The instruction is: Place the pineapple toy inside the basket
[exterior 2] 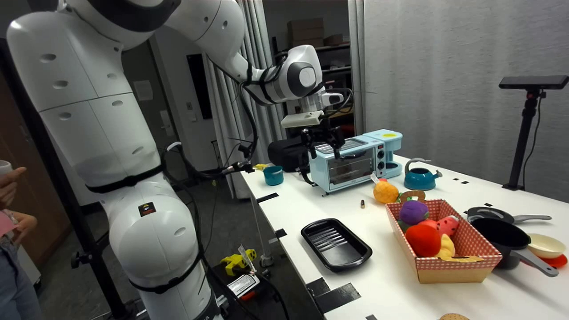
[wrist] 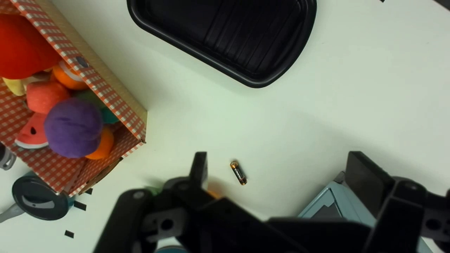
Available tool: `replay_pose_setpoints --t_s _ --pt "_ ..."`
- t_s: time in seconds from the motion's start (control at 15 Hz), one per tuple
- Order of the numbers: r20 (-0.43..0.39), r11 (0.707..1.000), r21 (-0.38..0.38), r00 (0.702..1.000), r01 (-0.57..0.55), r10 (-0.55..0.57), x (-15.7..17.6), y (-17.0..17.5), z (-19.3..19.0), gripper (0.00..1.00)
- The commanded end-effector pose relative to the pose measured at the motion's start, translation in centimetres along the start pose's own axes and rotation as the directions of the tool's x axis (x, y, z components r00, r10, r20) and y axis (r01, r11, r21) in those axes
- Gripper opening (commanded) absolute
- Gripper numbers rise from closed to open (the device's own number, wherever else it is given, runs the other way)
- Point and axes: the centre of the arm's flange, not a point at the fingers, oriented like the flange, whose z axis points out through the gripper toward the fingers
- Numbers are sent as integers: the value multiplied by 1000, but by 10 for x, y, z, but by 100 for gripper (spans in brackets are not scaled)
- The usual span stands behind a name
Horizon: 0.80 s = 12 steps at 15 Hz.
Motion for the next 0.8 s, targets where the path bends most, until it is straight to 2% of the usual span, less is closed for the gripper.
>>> replay_pose_setpoints --t_s 0.0,0.47,0.73 --pt "-16 1000 -20 1000 12 -12 10 1 3 100" --pt "-80 997 -72 996 32 -37 71 4 19 100" --pt "-133 995 -96 991 9 -22 112 11 47 100"
